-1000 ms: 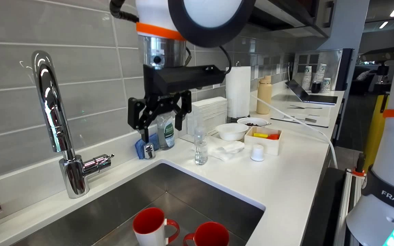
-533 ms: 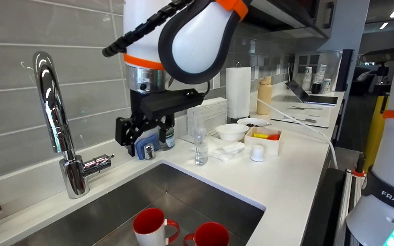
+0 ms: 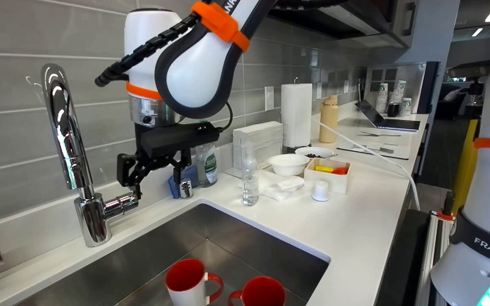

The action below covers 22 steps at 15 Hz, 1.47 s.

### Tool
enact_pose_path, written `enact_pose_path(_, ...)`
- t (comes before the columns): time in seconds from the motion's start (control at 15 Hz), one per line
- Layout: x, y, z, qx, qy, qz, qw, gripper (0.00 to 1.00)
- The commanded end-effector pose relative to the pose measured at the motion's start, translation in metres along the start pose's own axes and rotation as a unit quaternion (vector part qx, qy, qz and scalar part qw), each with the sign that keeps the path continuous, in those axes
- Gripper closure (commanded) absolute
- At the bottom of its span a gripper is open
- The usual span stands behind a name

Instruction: Open then close the tap

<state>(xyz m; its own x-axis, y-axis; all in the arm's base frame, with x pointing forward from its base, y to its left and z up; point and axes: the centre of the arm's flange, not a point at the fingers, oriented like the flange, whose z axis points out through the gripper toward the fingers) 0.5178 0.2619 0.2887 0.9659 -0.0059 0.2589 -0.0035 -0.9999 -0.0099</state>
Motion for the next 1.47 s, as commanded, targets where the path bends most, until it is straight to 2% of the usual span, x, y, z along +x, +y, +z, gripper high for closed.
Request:
enact_pose_path(0.0, 0.025, -0.011, 0.018, -0.022, -0.006, 0.004, 0.9997, 0.00)
enact_pose_path(0.6, 0.042, -0.012, 0.039, -0.055, -0.009, 0.022, 0.9982, 0.00)
enact_pose_path(1.4, 0.047, 0.029, 0.037, -0.080, -0.001, 0.084, 0.9933, 0.00)
